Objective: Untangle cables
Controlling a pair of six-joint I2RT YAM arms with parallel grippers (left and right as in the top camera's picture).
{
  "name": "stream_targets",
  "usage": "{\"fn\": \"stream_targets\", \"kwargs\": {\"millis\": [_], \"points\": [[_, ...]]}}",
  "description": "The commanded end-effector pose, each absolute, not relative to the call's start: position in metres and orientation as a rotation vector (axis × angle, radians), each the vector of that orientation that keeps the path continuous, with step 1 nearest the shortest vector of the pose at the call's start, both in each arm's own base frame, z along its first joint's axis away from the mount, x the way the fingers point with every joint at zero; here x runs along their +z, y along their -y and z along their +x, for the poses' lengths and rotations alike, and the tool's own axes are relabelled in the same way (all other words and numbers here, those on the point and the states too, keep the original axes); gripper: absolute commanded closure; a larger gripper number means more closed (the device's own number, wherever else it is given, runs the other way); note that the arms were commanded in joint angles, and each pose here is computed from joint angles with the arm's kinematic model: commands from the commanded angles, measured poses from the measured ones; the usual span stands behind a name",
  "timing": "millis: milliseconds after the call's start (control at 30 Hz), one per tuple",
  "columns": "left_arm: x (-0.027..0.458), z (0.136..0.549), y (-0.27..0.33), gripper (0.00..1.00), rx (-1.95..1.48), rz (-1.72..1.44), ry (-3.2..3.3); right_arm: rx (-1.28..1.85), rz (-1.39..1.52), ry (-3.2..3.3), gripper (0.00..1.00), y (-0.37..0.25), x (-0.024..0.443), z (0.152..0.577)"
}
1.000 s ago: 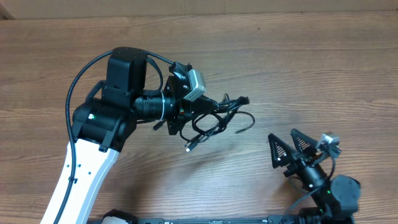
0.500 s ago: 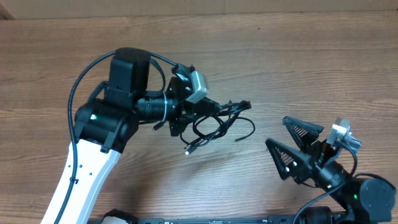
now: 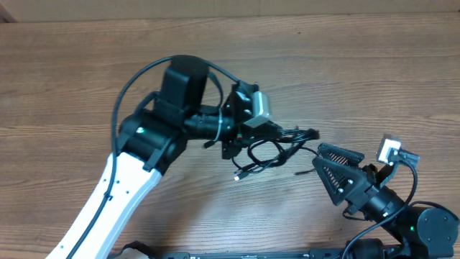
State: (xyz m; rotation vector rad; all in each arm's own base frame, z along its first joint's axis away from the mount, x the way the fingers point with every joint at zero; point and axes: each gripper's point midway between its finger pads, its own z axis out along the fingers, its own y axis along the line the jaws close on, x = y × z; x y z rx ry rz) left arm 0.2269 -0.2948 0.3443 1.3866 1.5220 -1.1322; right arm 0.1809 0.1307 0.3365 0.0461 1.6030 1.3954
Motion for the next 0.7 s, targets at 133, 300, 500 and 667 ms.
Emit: {"fn": "stream_targets", "kwargs": {"millis": [133,300,500,667], "points": [[0.355,0.218,0.308,0.96,-1.185,1.41,-1.472,1.455,0.237,-1.636,0.27,-0.123,0.332,0.187],[0.353,0.21,0.314,0.96,-1.194,1.435,-1.463,1.467,0.358,-1.666,0.26,-0.118,0.322,0.194],[0.345,0.207,0.324,0.96,-1.16,1.453,-1.491,1.506,0.404,-1.669,0.26,-0.118,0.322,0.194],[0.339,0.205,0.331,0.96,-1.16,1.47,-1.501,1.522,0.424,-1.67,0.35,-0.118,0.322,0.194]]}}
